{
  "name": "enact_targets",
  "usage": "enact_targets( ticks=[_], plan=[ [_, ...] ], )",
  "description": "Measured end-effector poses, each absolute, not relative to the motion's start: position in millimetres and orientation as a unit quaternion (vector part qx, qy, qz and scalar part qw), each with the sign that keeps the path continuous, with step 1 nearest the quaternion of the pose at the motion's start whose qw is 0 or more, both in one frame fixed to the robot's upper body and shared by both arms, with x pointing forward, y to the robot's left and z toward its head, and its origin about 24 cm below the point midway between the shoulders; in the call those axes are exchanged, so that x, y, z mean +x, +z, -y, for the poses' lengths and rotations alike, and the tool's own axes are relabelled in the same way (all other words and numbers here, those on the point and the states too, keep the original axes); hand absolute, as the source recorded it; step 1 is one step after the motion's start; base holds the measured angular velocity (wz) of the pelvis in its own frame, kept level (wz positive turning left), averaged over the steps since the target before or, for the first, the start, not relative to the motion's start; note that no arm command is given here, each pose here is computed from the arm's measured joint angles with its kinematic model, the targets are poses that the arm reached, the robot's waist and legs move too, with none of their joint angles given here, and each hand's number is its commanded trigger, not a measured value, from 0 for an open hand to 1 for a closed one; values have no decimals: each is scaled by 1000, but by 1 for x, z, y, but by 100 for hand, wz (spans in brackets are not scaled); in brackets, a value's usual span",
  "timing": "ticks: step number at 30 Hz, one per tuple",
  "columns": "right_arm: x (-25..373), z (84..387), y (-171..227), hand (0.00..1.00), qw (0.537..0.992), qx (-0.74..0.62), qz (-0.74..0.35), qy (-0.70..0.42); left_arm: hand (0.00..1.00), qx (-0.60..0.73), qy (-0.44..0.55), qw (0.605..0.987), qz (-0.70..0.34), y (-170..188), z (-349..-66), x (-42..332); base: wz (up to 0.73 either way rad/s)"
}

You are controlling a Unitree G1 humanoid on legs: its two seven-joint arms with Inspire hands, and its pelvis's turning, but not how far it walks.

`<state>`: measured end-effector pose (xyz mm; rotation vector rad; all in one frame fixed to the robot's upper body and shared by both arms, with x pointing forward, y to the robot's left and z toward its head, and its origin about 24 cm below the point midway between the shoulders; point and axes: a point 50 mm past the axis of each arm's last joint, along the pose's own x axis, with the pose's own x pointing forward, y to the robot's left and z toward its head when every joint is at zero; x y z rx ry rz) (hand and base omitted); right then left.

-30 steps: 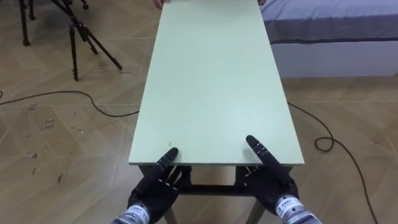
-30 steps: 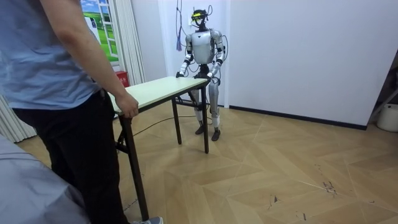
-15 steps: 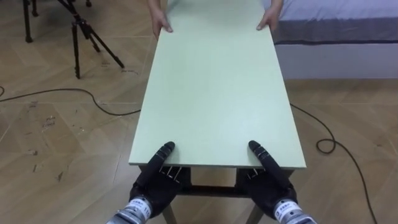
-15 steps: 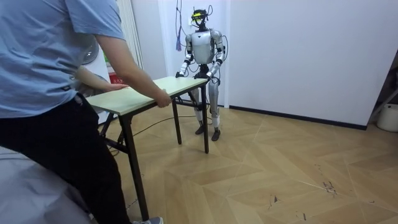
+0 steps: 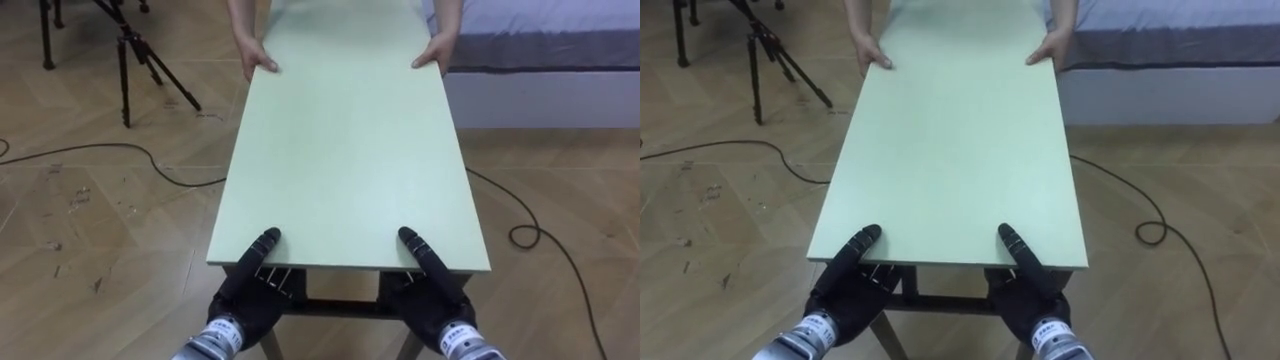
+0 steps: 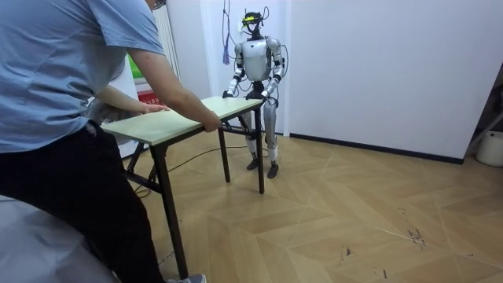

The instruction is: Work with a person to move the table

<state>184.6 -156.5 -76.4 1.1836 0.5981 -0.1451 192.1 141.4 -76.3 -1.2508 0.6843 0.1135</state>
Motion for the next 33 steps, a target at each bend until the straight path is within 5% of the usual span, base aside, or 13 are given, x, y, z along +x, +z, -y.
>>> enact_targets(
  ticks=[33],
  plan=[
    [191,146,-60,100,795,546,-264,-21,100,-524,62,803,-277,-58,-153,183,1]
  ],
)
